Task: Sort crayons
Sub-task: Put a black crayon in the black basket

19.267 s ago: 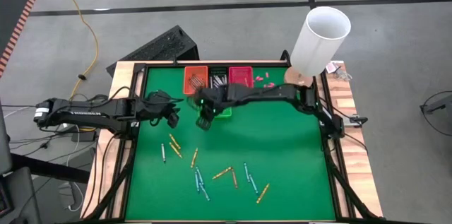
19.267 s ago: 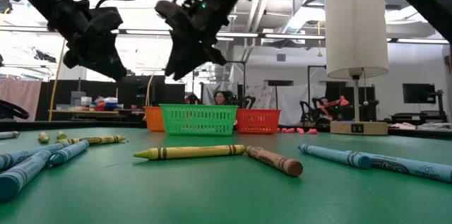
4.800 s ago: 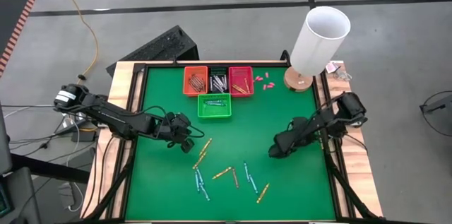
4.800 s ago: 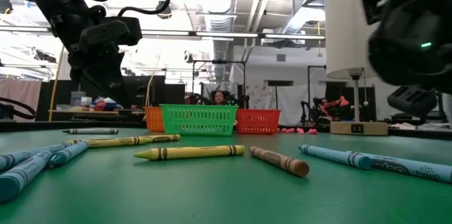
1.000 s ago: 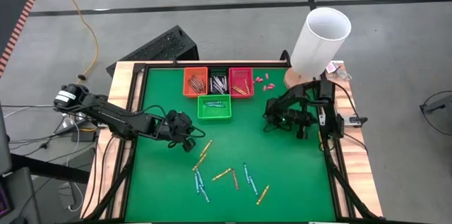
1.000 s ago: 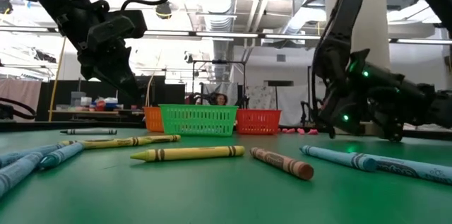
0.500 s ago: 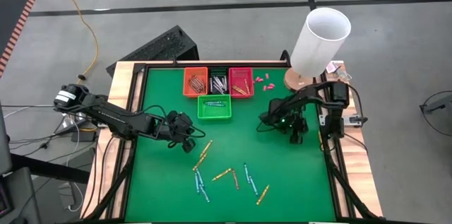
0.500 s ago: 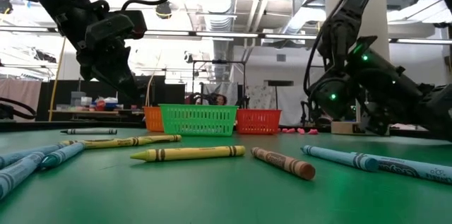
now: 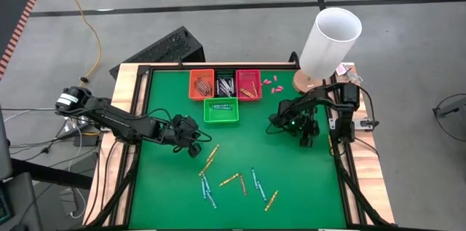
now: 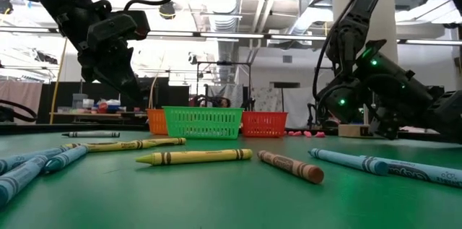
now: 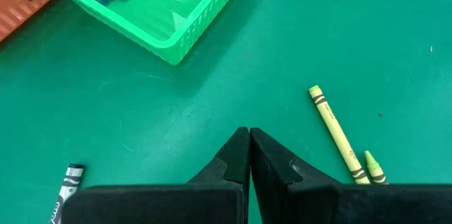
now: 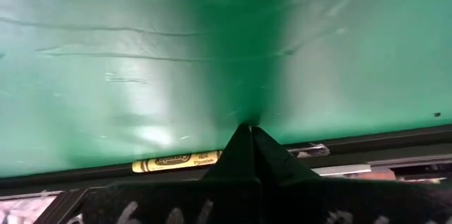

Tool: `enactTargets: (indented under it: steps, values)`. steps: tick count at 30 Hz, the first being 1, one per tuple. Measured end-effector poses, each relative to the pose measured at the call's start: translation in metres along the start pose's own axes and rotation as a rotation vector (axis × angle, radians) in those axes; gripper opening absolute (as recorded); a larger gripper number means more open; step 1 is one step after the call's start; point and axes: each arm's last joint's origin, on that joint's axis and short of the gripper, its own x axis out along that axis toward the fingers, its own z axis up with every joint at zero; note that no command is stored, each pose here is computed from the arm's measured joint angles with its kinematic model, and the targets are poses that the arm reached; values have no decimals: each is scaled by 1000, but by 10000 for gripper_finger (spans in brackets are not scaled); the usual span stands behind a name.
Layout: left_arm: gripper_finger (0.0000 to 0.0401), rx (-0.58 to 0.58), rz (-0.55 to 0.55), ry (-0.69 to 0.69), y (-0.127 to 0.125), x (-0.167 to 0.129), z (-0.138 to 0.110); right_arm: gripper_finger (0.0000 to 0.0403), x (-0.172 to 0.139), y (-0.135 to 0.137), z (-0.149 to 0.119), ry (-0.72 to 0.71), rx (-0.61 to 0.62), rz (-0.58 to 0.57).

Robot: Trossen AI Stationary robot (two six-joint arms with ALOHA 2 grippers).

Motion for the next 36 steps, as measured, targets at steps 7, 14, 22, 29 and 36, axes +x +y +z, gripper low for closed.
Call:
enactTargets:
  steps: [7,14,22,29,36]
  values:
    - [0,0,0,0,0,0,0,0,-5,-3,-5,-42,39,-71]
    - [0,-10,-1,1,0,0,0,0,-5,-9,-6,-38,59,-35]
    - [0,-18,-13,12,0,0,0,0,-6,-7,-7,-20,68,-18]
    - [0,-19,-9,8,0,0,0,0,-6,-4,-25,144,100,-111]
    - [0,-19,-8,8,0,0,0,0,1,-5,-34,241,100,-98]
